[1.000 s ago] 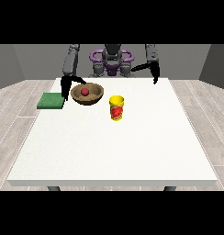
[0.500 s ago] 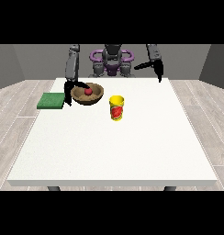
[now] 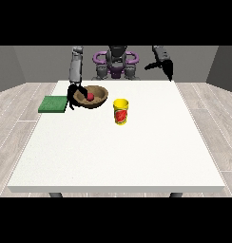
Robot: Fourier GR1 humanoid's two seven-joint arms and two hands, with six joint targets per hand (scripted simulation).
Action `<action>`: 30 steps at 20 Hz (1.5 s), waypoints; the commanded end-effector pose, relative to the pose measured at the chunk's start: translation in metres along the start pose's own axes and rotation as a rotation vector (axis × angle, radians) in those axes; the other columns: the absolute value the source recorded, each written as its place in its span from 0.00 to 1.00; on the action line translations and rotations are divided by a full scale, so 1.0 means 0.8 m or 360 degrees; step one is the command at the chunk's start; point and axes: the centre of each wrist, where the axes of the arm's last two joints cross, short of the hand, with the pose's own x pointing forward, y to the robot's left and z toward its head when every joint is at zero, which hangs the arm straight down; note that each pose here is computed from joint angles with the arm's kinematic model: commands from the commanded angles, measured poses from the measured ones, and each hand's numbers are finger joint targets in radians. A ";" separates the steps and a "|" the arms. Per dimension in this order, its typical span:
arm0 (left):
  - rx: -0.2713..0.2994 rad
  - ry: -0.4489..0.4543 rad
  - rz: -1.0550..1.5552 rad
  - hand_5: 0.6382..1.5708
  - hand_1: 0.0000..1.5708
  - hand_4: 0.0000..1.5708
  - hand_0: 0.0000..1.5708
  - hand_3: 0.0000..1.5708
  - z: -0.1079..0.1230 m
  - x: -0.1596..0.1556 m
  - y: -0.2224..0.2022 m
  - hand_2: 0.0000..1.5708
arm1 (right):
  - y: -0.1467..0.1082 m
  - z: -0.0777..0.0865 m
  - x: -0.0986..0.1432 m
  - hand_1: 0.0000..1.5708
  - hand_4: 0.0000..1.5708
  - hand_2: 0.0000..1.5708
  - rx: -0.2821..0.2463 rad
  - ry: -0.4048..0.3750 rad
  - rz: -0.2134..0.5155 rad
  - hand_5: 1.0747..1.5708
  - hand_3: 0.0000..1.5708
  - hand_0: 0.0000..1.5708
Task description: Pick the cup and pour the ball into the bowl, then pick the bowl and place it on the pad
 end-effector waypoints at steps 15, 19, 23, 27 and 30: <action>0.0204 0.0614 0.0023 0.82 0.00 0.64 0.00 0.00 0.091 -0.093 0.057 0.00 | 0.010 -0.080 0.117 1.00 0.52 1.00 0.0069 0.0712 0.0628 1.00 0.50 1.00; 0.0261 0.0442 0.0026 0.83 0.00 0.63 0.00 0.00 0.071 -0.087 0.064 0.00 | 0.020 -0.095 0.153 1.00 0.51 1.00 0.0006 0.0589 0.0503 1.00 0.49 1.00; 0.0202 0.0372 0.0023 0.85 0.00 0.66 0.00 0.00 0.075 -0.076 0.070 0.00 | -0.036 -0.098 0.145 1.00 0.51 1.00 -0.0094 0.0587 0.0454 1.00 0.49 1.00; 0.0222 0.0208 0.0059 0.90 0.00 0.77 0.00 0.00 0.055 -0.062 0.096 0.00 | -0.096 -0.120 0.176 1.00 0.53 1.00 -0.0123 0.0451 0.0501 1.00 0.30 1.00; 0.0321 0.0185 0.0071 0.95 0.00 0.83 0.00 0.00 0.066 -0.046 0.169 0.00 | -0.138 -0.108 0.160 1.00 0.58 1.00 -0.0158 0.0471 0.0554 1.00 0.00 1.00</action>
